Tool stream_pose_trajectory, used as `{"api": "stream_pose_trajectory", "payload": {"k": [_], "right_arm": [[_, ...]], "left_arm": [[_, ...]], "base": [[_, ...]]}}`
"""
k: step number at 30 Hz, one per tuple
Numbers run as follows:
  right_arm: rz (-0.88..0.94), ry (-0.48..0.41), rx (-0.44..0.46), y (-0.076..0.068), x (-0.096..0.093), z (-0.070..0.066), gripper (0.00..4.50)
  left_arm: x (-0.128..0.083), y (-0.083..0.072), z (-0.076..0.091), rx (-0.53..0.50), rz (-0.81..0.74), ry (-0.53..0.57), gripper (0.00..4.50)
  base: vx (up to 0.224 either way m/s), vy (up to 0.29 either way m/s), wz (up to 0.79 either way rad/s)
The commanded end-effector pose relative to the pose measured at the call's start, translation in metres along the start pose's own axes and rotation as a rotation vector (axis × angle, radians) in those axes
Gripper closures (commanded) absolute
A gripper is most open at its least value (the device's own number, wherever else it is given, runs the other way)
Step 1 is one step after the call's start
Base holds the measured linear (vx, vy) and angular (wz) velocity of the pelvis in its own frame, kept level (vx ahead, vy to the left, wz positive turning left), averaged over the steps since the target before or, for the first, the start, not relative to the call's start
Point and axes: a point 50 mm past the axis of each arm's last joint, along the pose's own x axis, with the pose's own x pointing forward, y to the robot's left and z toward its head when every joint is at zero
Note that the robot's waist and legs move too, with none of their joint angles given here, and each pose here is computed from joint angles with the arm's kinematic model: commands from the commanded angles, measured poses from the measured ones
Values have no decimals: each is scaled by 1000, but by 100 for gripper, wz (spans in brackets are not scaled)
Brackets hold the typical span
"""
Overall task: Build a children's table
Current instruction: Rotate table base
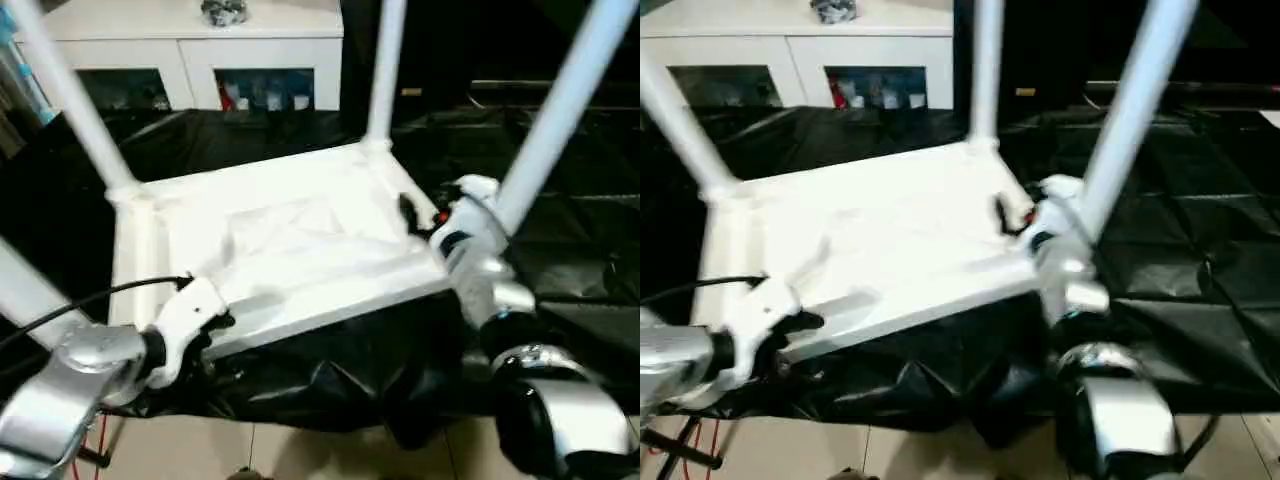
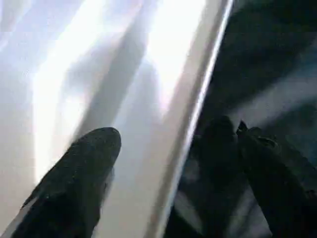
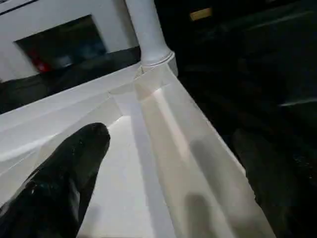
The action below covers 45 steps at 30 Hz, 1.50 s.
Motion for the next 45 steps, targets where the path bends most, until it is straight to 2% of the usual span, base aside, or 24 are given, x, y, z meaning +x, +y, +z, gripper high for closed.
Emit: {"api": "stream_pose_trajectory", "payload": {"k": [1,3,7,12,16,19,21,22,23,25,26,27,28,29,30,31,32,34,35,37,40,43,45], "right_arm": [[-54,-35,14,-10,1,10,0],[-61,-43,13,-12,1,12,0],[-60,-48,13,-10,1,12,0],[-41,-38,-4,1,2,5,0],[-35,-31,-11,5,3,2,0],[-29,-28,-23,7,4,2,0],[13,-31,-52,14,4,1,0],[96,-37,-107,24,3,0,0],[109,-39,-114,25,3,0,0],[222,-48,-164,38,0,-2,0],[291,-51,-173,44,-3,-4,0],[405,-62,-205,52,-10,-6,0],[405,-62,-205,52,-10,-6,0],[486,-70,-226,57,-19,-10,0],[521,-76,-241,57,-26,-13,0],[521,-76,-241,57,-26,-13,0],[545,-84,-247,57,-34,-17,0],[557,-87,-243,56,-40,-20,0],[569,-86,-230,54,-47,-24,0],[606,-81,-222,51,-61,-30,0],[648,-64,-224,47,-73,-34,0],[704,32,-282,32,-90,-38,0],[724,78,-309,24,-99,-38,0]], "left_arm": [[12,6,11,52,35,-28,9],[21,14,22,115,75,-51,9],[32,23,33,179,131,-78,9],[52,34,50,287,200,-107,9],[56,40,60,334,266,-141,9],[55,39,61,378,285,-165,9],[54,34,62,330,271,-240,9],[51,24,63,206,227,-349,9],[50,23,62,190,222,-360,9],[44,13,54,64,167,-439,9],[39,9,45,4,135,-442,9],[26,0,21,-67,69,-407,9],[26,0,21,-67,69,-407,9],[12,-5,0,-110,33,-360,9],[0,-7,-12,-149,29,-355,9],[0,-7,-12,-149,29,-355,9],[-15,-5,-24,-180,66,-364,9],[-25,-3,-32,-192,125,-373,9],[-34,2,-38,-189,205,-384,9],[-51,9,-46,-184,341,-420,9],[-62,12,-50,-186,433,-439,9],[-74,24,-61,-230,604,-436,9],[-80,30,-62,-258,691,-454,9]], "base": [[0,0,0],[0,0,0],[0,0,0],[0,0,0],[0,0,0],[0,0,0],[0,0,0],[0,0,0],[0,0,0],[0,0,0],[0,0,0],[0,0,0],[0,0,0],[0,0,0],[0,0,0],[0,0,0],[0,0,0],[0,0,0],[0,0,0],[0,0,0],[0,0,0],[0,0,0],[0,0,0]]}}
